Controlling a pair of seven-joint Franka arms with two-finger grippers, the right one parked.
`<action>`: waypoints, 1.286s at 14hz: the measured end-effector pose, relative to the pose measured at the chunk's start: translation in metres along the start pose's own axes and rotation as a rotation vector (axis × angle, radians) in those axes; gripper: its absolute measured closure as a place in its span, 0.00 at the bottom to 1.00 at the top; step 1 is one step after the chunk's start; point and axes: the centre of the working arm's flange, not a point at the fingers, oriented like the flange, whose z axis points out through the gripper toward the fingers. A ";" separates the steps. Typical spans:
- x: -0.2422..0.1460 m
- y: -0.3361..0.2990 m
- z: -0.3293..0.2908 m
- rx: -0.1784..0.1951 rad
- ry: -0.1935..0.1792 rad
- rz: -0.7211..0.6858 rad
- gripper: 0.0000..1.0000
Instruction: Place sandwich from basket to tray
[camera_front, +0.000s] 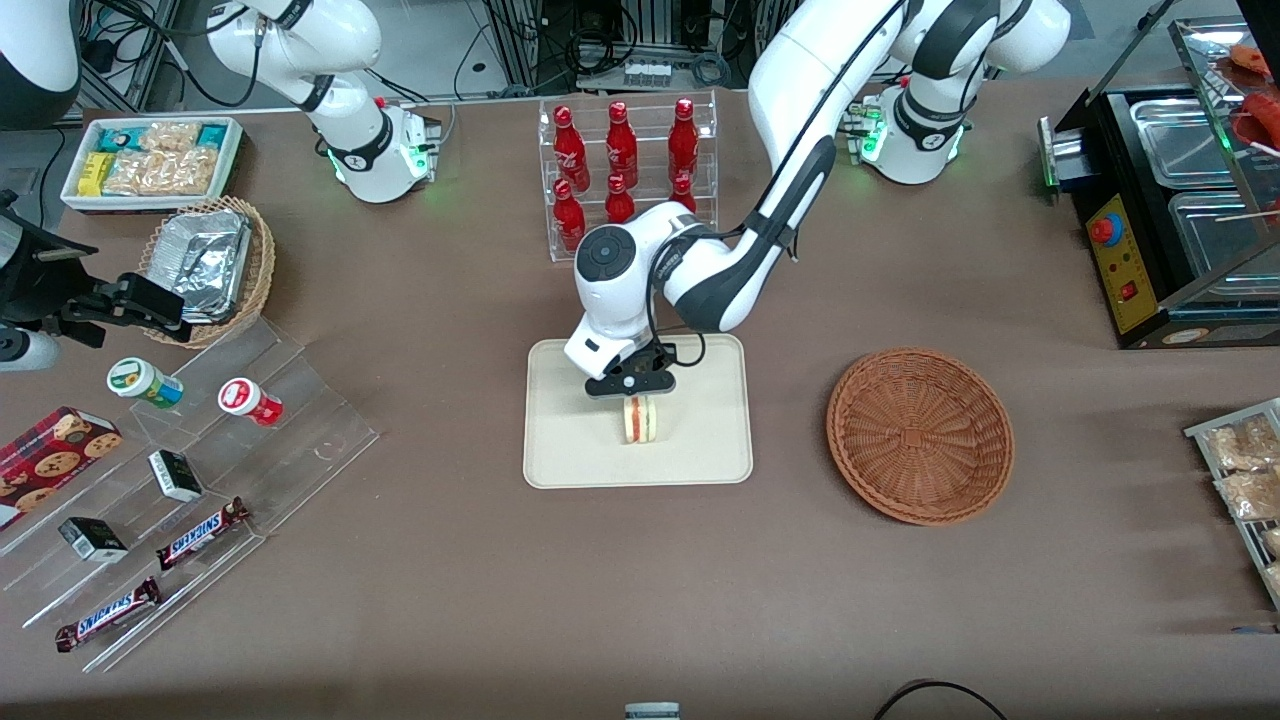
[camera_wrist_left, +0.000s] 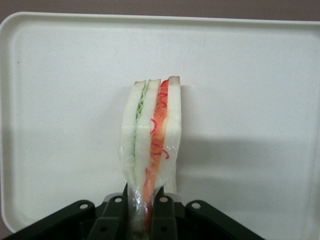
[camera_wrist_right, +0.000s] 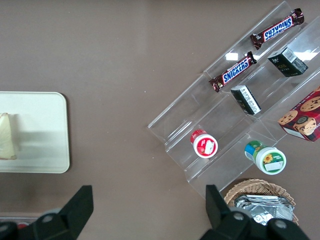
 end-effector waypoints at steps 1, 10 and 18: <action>0.000 0.001 0.003 -0.001 0.001 -0.007 0.84; 0.062 -0.064 -0.139 0.007 -0.013 -0.182 0.00; 0.142 -0.306 -0.275 0.019 -0.025 -0.366 0.00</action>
